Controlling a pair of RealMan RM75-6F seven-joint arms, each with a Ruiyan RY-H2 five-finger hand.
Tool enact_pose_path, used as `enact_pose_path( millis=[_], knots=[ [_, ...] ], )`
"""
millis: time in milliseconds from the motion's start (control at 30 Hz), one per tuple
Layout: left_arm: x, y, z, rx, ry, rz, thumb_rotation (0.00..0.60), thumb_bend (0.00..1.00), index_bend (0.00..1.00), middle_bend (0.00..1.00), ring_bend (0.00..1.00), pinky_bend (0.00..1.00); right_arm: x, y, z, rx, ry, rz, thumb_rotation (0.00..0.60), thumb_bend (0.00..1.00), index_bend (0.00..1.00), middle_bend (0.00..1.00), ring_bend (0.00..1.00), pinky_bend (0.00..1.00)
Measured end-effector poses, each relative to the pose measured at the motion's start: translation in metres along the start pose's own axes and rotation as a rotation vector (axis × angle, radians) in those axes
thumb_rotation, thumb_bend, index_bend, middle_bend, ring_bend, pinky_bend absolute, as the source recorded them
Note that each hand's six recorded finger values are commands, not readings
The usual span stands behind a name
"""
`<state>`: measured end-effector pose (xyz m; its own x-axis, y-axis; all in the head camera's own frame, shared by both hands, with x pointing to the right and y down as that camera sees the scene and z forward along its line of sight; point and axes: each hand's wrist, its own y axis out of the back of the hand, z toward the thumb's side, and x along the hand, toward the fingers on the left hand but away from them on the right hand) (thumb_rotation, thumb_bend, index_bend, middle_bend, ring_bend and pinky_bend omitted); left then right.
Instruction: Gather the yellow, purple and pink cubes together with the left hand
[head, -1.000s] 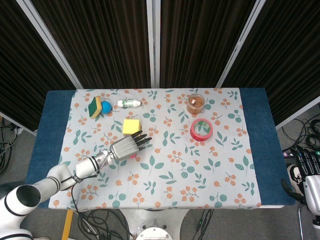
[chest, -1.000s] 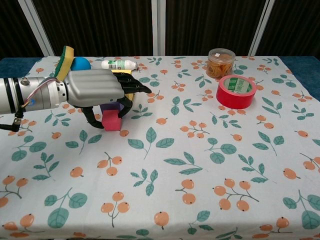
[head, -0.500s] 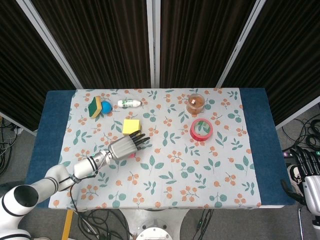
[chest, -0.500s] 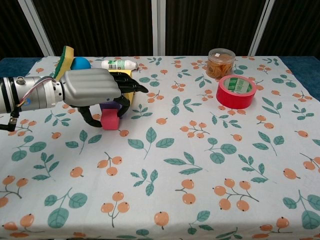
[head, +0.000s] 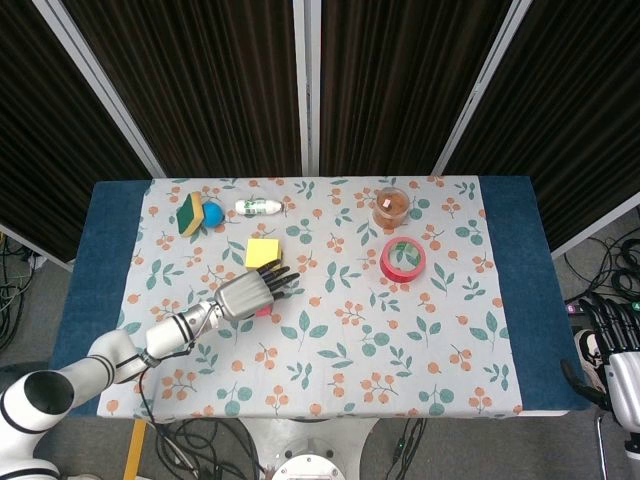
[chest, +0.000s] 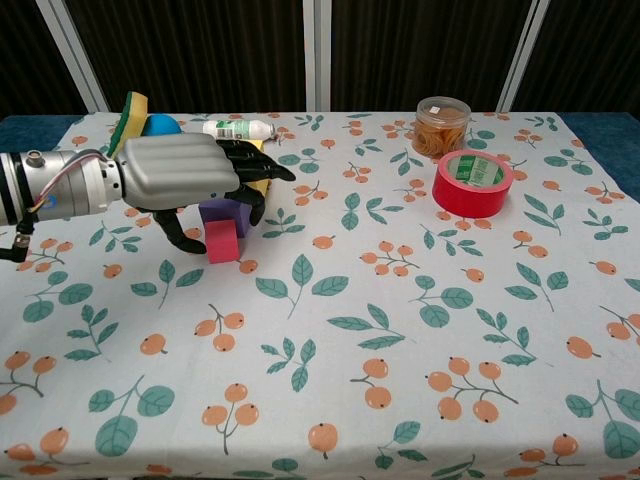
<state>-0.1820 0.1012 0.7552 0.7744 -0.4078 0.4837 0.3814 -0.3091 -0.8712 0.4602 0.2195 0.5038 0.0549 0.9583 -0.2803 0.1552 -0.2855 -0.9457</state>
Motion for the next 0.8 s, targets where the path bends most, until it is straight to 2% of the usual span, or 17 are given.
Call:
enact_pose_path(
  millis=[100, 267, 433, 600, 800],
  knots=[
    [-0.004, 0.006, -0.002, -0.018, 0.008, 0.03, 0.6, 0.22, 0.36, 0.02, 0.01, 0.1, 0.001, 0.0, 0.0, 0.001, 0.002, 0.001, 0.6, 0.22, 0.0, 0.02, 0.0, 0.04],
    [-0.019, 0.026, -0.009, -0.059, 0.045, 0.129, 0.6, 0.21, 0.35, 0.02, 0.01, 0.1, 0.0, -0.001, 0.001, -0.001, 0.005, 0.007, 0.6, 0.22, 0.0, 0.02, 0.0, 0.04],
    [-0.027, 0.037, -0.01, -0.161, 0.098, 0.182, 0.6, 0.18, 0.32, 0.02, 0.01, 0.1, 0.001, 0.0, 0.002, -0.003, 0.011, 0.003, 0.6, 0.22, 0.0, 0.02, 0.0, 0.04],
    [-0.018, 0.031, 0.001, -0.219, 0.113, 0.169, 0.6, 0.11, 0.23, 0.01, 0.01, 0.1, 0.001, 0.001, 0.003, 0.0, 0.013, -0.001, 0.6, 0.22, 0.0, 0.02, 0.0, 0.04],
    [-0.004, 0.019, 0.021, -0.198, 0.109, 0.136, 0.6, 0.05, 0.15, 0.0, 0.01, 0.1, 0.001, 0.001, 0.003, 0.0, 0.012, -0.002, 0.6, 0.22, 0.0, 0.02, 0.0, 0.04]
  ],
)
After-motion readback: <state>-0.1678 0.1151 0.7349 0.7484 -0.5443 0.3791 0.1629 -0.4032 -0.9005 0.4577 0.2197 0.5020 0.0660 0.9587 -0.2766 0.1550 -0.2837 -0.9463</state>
